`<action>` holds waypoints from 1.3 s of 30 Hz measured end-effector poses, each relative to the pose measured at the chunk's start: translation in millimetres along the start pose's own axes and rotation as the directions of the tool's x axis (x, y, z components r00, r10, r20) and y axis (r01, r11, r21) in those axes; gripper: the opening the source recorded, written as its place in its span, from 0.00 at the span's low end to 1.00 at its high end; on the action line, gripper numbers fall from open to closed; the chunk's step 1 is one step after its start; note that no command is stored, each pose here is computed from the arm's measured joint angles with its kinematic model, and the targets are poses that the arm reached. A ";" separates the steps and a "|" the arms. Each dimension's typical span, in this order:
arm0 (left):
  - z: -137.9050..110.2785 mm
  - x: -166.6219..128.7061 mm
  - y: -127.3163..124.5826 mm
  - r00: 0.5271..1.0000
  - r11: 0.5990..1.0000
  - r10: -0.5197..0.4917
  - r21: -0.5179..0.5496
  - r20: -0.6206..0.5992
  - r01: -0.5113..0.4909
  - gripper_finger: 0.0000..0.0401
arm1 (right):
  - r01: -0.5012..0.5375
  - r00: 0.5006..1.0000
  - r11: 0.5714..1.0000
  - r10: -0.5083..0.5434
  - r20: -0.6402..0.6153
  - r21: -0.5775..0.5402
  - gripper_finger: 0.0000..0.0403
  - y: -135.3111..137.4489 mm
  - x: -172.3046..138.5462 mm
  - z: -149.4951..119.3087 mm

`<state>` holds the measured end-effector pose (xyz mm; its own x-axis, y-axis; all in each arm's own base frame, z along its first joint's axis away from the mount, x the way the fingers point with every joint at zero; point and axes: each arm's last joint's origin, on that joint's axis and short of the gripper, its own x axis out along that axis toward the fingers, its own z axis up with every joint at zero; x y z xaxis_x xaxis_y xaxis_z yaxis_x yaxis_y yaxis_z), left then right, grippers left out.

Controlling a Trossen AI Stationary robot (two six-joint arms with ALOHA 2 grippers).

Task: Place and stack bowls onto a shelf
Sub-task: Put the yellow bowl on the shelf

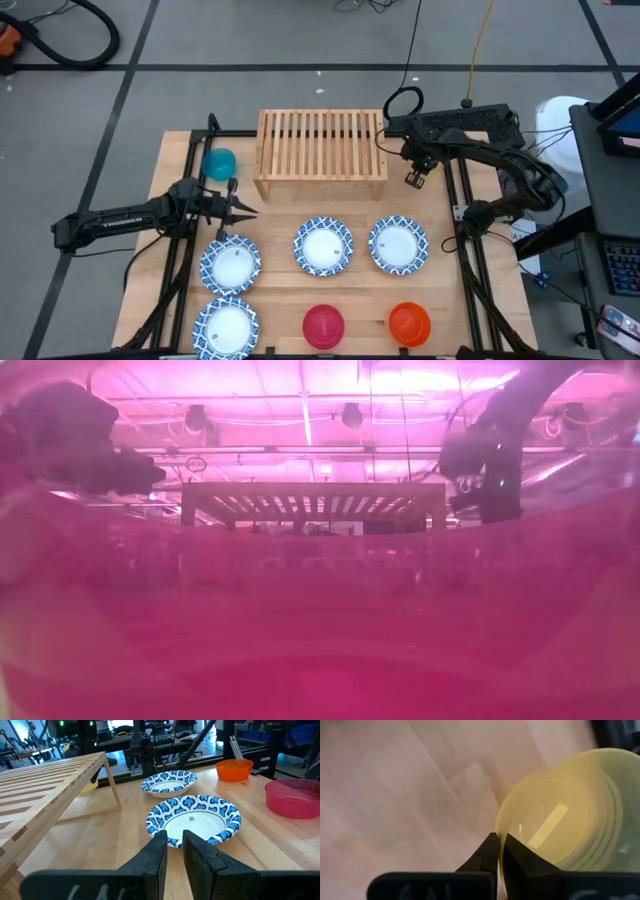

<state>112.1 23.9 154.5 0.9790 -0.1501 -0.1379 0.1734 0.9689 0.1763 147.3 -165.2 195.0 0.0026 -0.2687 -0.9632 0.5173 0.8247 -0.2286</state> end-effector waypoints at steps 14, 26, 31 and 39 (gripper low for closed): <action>0.0 0.0 0.0 1.000 1.000 0.000 0.000 0.000 0.000 0.17 | -0.068 0.947 0.998 0.063 0.314 0.005 0.00 -6.4 -130.5 -26.3; 0.0 0.0 0.0 1.000 1.000 0.000 0.000 0.000 0.000 0.17 | -0.136 0.828 0.961 0.244 0.505 -0.241 0.00 12.9 -207.3 -3.0; 0.0 0.0 0.0 1.000 1.000 0.000 0.000 0.000 0.000 0.17 | -0.144 0.842 0.929 0.296 0.450 -0.341 0.00 28.9 -204.8 25.1; 0.0 0.0 0.0 1.000 1.000 0.000 0.000 0.000 0.000 0.17 | -0.131 0.854 0.883 0.331 0.401 -0.451 0.00 48.4 -201.7 79.4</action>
<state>112.1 23.9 154.5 0.9790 -0.1501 -0.1377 0.1734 0.9690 0.1761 239.8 -110.6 389.4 0.5168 -0.1561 -0.8418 0.0708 0.9877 -0.1396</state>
